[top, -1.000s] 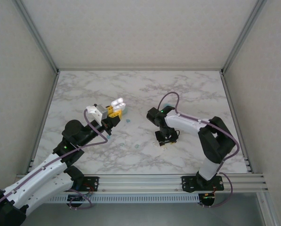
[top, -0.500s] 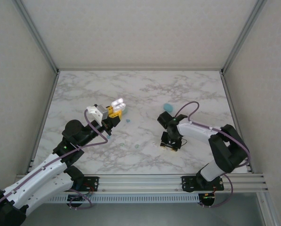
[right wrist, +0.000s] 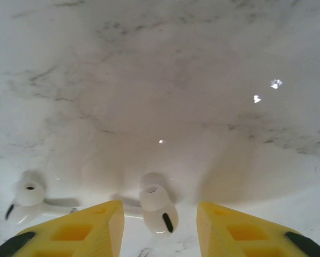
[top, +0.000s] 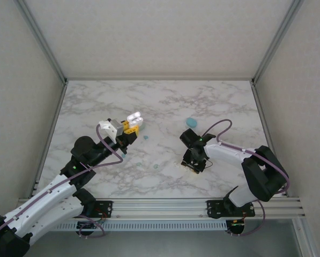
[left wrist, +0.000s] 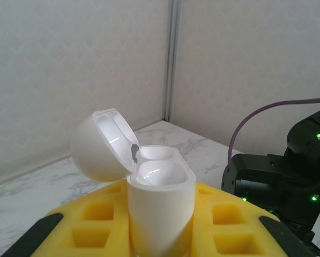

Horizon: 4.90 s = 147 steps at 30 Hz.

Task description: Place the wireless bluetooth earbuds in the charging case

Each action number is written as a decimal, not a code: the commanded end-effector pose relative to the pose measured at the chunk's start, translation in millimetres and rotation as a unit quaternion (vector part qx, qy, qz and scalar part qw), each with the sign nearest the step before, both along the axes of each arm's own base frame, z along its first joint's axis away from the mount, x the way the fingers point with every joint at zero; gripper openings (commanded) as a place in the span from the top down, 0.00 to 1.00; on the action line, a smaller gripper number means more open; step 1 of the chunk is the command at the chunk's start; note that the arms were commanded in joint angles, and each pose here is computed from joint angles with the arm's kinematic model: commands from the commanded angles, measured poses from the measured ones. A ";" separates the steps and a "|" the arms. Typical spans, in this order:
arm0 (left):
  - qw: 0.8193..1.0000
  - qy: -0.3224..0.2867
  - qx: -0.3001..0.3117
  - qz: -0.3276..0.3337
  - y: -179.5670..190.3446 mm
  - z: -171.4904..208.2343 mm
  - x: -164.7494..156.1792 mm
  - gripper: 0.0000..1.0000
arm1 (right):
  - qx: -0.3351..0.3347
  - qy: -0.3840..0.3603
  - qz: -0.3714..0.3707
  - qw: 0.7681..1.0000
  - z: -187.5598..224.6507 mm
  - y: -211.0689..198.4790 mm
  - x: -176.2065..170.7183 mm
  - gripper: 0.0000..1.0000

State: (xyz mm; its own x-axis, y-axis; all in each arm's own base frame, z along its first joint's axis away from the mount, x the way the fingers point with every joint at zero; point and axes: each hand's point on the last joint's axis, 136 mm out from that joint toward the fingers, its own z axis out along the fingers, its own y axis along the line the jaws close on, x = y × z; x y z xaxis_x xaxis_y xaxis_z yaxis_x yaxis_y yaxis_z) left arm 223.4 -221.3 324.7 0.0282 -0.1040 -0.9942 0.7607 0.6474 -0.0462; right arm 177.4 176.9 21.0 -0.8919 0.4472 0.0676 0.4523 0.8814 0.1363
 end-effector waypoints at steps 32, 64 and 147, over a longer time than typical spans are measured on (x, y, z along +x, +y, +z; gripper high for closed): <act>1.000 -0.019 -0.010 0.013 3.7 17.1 1.0 0.88 | -0.142 0.028 0.387 0.910 13.0 -16.9 28.2 0.80; 0.999 -0.025 0.006 0.029 9.7 14.2 1.3 0.87 | -0.107 -0.036 0.205 0.972 60.9 -9.8 53.3 0.41; 1.000 -0.011 0.017 0.011 -3.4 4.5 8.1 0.87 | -0.088 -0.027 0.082 0.992 -3.8 -8.7 55.9 0.60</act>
State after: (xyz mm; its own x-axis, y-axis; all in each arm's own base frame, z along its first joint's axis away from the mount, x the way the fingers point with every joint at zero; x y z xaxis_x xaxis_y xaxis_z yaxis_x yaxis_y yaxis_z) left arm 236.6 -222.4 301.4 -0.0109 -0.0252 -0.9996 0.7281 0.6850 -0.0252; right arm 225.1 177.7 13.9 -0.9650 0.2623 0.0089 0.2623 0.9650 0.0021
